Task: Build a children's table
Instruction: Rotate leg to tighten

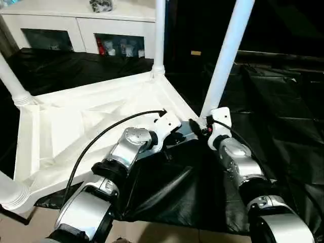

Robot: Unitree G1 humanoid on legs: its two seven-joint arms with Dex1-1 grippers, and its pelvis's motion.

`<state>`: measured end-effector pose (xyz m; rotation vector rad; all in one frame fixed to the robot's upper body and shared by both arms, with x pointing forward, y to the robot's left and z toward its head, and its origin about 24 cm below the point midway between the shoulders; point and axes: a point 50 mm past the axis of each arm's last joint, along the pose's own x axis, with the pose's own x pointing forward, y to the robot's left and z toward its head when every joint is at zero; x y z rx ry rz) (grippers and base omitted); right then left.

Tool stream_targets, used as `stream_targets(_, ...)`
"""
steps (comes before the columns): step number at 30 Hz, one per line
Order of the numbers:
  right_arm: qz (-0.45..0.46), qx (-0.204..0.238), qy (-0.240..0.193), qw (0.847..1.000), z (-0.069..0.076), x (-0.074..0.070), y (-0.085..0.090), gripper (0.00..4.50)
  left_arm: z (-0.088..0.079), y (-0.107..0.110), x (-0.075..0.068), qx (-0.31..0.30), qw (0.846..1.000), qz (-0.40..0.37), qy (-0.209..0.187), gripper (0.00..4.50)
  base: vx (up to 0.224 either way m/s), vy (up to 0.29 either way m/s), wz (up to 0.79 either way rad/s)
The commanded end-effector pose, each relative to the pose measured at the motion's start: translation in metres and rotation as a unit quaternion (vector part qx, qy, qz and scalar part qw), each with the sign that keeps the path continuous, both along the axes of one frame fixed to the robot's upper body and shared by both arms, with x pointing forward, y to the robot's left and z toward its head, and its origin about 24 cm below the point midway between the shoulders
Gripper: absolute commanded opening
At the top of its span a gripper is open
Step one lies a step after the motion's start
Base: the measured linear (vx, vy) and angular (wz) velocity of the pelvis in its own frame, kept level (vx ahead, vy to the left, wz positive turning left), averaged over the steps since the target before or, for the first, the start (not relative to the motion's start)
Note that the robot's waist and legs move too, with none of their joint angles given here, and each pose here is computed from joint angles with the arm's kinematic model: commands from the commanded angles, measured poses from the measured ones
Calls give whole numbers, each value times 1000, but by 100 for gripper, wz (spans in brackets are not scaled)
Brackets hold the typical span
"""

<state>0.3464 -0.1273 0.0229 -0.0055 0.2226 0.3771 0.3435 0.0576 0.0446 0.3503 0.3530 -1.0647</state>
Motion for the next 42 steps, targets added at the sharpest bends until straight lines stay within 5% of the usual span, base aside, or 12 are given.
stream_targets(1, 104, 16, 23, 994, -11, -12, 33, 381, 9, -15, -7, -46, 997, -56, -20, 0, 0, 0, 0)
stream_targets(7, 192, 4, 15, 981, -9, -19, 24, 381, 7, 1, -13, -46, 993, -107, -3, 0, 0, 0, 0)
stream_targets(16, 387, 4, 27, 922, -4, -44, 9, 381, 11, 26, -22, -46, 980, -191, 30, 0, 0, 0, 0)
stream_targets(19, 466, -10, 47, 883, 0, -59, -5, 381, 14, 40, -26, -39, 972, -226, 54, 0, 0, 0, 0)
stream_targets(26, 508, -23, 76, 857, 1, -67, -16, 326, 15, 53, -30, -32, 962, -258, 85, 0, 0, 0, 0)
stream_targets(34, 476, -11, 64, 877, 1, -62, -11, 280, 14, 48, -26, -32, 972, -226, 60, 0, 0, 0, 0)
stream_targets(37, 369, -24, 59, 927, -7, -47, -5, 276, 11, 38, -14, -22, 989, -147, 24, 0, 0, 0, 0)
stream_targets(42, 216, -39, 64, 973, -19, -29, 7, 275, 12, 17, -1, -25, 998, -56, -1, 0, 0, 0, 0)
